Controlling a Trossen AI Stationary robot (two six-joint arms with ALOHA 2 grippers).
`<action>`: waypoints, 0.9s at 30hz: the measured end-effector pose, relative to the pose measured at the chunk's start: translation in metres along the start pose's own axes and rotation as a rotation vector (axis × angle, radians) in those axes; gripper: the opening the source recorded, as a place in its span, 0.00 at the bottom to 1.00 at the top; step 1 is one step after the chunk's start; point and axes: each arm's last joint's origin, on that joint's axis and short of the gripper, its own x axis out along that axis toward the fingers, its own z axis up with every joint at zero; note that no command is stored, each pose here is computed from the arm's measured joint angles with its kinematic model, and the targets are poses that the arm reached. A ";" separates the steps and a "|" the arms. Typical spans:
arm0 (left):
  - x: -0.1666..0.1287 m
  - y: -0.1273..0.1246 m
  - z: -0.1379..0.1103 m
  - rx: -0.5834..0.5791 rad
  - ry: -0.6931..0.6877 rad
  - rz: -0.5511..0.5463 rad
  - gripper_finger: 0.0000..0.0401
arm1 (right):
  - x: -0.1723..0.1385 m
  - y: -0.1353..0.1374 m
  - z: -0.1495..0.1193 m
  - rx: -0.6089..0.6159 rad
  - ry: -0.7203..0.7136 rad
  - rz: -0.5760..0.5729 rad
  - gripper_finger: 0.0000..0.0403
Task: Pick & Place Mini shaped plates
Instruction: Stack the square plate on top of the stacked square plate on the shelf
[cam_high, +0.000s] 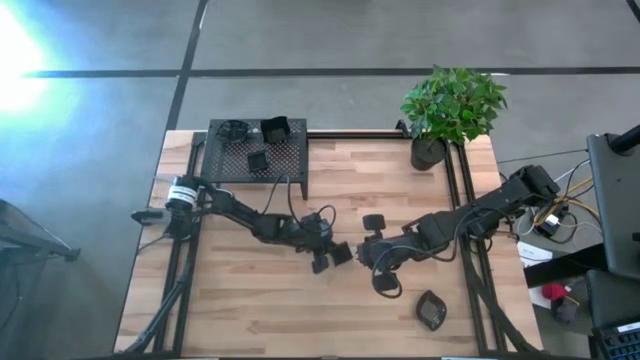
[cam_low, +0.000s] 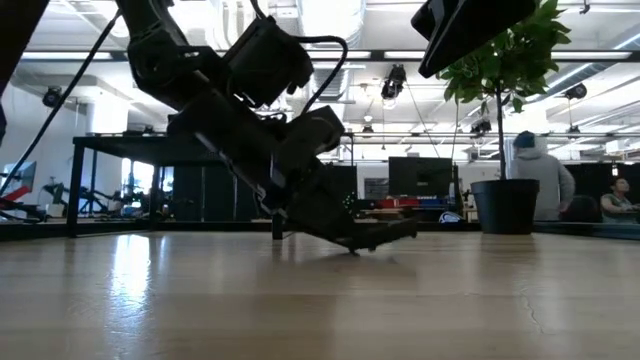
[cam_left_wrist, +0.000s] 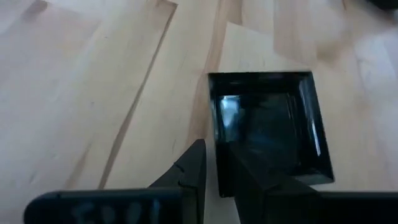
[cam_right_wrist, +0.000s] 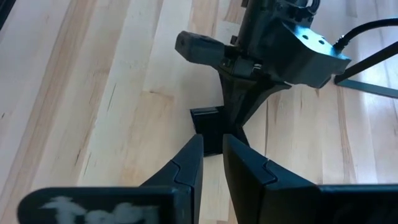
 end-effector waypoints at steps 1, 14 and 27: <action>0.000 0.000 0.001 -0.001 -0.001 0.000 0.15 | 0.000 0.000 0.000 0.000 0.000 0.000 0.14; 0.001 -0.004 0.004 -0.007 0.021 -0.063 0.15 | 0.000 0.000 0.000 0.000 0.001 0.000 0.14; 0.003 -0.004 0.001 -0.016 0.024 -0.061 0.15 | 0.000 0.000 0.000 0.001 0.002 -0.001 0.14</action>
